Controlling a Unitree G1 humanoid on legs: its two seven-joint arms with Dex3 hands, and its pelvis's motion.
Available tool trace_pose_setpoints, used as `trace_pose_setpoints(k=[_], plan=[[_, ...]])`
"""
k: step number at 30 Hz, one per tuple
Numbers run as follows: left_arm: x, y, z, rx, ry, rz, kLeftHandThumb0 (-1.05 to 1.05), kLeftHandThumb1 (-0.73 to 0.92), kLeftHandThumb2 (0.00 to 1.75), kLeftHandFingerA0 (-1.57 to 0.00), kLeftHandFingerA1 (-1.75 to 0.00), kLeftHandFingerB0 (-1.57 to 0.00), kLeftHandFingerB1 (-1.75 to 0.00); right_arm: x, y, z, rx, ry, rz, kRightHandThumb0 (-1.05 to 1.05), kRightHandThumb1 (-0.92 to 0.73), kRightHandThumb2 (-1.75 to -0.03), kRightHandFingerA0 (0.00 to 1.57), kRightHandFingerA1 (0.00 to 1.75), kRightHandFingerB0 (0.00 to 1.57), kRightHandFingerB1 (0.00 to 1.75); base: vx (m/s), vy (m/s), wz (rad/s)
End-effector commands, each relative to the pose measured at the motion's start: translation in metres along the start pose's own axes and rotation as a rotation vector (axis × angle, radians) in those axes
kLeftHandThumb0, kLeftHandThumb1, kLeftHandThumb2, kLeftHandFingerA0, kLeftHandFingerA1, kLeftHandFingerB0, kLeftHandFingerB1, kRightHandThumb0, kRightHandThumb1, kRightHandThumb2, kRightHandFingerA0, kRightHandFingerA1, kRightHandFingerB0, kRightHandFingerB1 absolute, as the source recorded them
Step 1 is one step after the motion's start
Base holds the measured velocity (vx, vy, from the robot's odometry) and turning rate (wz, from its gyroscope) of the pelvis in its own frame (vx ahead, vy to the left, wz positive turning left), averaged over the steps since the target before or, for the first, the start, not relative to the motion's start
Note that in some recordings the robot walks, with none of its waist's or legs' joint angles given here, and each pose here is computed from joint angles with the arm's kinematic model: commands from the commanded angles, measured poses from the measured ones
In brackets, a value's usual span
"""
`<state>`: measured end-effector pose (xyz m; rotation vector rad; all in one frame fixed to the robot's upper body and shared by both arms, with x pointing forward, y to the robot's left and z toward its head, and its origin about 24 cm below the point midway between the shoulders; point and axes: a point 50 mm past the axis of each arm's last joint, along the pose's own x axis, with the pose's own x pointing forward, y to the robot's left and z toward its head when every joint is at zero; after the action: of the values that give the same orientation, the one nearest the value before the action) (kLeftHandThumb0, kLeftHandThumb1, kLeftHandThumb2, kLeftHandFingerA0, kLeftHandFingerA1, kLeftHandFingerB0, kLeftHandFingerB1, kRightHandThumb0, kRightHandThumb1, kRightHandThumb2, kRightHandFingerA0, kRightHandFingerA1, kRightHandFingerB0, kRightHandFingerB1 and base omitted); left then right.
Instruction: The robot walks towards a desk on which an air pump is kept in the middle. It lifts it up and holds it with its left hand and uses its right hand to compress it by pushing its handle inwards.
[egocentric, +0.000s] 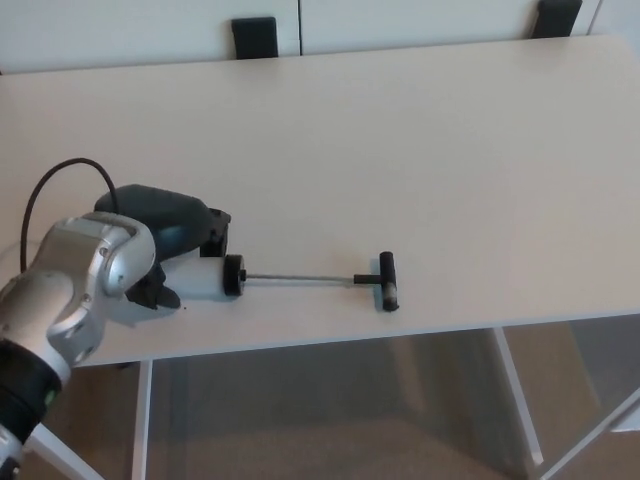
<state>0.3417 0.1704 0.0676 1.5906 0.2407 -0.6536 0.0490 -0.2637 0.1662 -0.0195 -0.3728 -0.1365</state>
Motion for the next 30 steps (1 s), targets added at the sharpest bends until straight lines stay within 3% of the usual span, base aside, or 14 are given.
trace_pose_setpoints(k=[1,2,3,11,17,18,19,20,22,23,27,28,30], plan=[[-0.013,0.05,-0.011,-0.352,-0.122,-0.263,-0.11,0.63,0.99,-0.97,-1.58,-0.8,-1.32,0.024,0.012,0.013,0.05,-0.106,0.067,-0.5,-0.57,-0.99,0.44,0.65,0.28,0.55,0.0,0.0,0.0],[-0.013,0.05,-0.011,-0.352,-0.122,-0.263,-0.11,0.63,0.99,-0.97,-1.58,-0.8,-1.32,0.024,0.012,0.013,0.05,-0.106,0.067,-0.5,-0.57,-0.99,0.44,0.65,0.28,0.55,0.0,0.0,0.0],[-0.015,0.056,-0.012,-0.379,-0.128,-0.288,-0.1,0.65,0.93,-1.0,-1.59,-0.82,-1.3,0.028,0.015,0.014,0.05,-0.119,0.079,-0.55,-0.73,-0.61,0.46,0.55,0.42,0.48,0.0,0.0,0.0],[-0.02,0.064,-0.02,-0.422,-0.115,-0.308,-0.12,0.68,0.88,-1.01,-1.5,-0.82,-1.24,0.046,0.026,0.014,0.05,-0.162,0.129,-0.55,-0.74,-0.62,0.41,0.6,0.41,0.49,0.0,0.0,0.0],[-0.023,0.063,-0.025,-0.423,-0.118,-0.303,-0.12,0.68,0.88,-1.01,-1.56,-0.83,-1.27,0.065,0.035,0.007,0.065,-0.169,0.134,-0.58,-0.71,-0.62,0.38,0.64,0.36,0.51,0.0,0.0,0.0],[-0.023,0.063,-0.024,-0.43,-0.119,-0.306,-0.11,0.71,0.86,-1.01,-1.57,-0.83,-1.29,0.07,0.035,0.004,0.049,-0.173,0.138,-0.59,-0.6,-1.0,0.38,0.66,0.24,0.55,0.0,0.0,0.0],[-0.023,0.063,-0.024,-0.437,-0.12,-0.312,-0.11,0.71,0.86,-1.01,-1.57,-0.83,-1.29,0.076,0.035,0.0,0.028,-0.178,0.142,-0.59,-0.6,-1.0,0.38,0.66,0.24,0.55,0.0,0.0,0.0],[-0.023,0.065,-0.022,-0.443,-0.131,-0.316,-0.1,0.68,0.92,-1.02,-1.58,-0.84,-1.33,0.082,0.035,-0.003,0.001,-0.179,0.139,-0.65,-0.82,-0.64,0.29,0.53,0.21,0.42,0.0,0.0,0.0],[-0.023,0.067,-0.02,-0.45,-0.144,-0.32,-0.1,0.68,0.92,-1.02,-1.58,-0.84,-1.33,0.088,0.036,-0.005,-0.028,-0.179,0.133,-0.65,-0.82,-0.64,0.29,0.53,0.21,0.42,0.0,0.0,0.0],[-0.023,0.069,-0.019,-0.45,-0.15,-0.317,-0.09,0.7,0.88,-1.02,-1.59,-0.83,-1.32,0.095,0.039,-0.007,-0.052,-0.18,0.134,-0.83,-0.87,-0.68,0.09,0.43,0.07,0.29,0.0,0.0,0.0],[-0.025,0.072,-0.018,-0.446,-0.154,-0.312,-0.1,0.72,0.85,-1.0,-1.58,-0.79,-1.3,0.108,0.045,-0.011,-0.081,-0.183,0.151,-0.85,-0.92,-0.71,0.02,0.35,0.0,0.27,0.0,0.0,0.0],[-0.025,0.072,-0.017,-0.447,-0.156,-0.315,-0.09,0.73,0.86,-1.01,-1.57,-0.81,-1.28,0.115,0.048,-0.018,-0.075,-0.17,0.173,-0.94,-0.83,-1.24,0.0,0.24,0.0,0.1,0.0,0.0,0.0],[-0.025,0.072,-0.016,-0.448,-0.157,-0.319,-0.09,0.72,0.85,-1.03,-1.56,-0.83,-1.27,0.126,0.055,-0.03,-0.068,-0.146,0.206,-0.86,-0.8,-1.25,0.0,0.26,0.0,0.16,0.0,0.0,0.0]])
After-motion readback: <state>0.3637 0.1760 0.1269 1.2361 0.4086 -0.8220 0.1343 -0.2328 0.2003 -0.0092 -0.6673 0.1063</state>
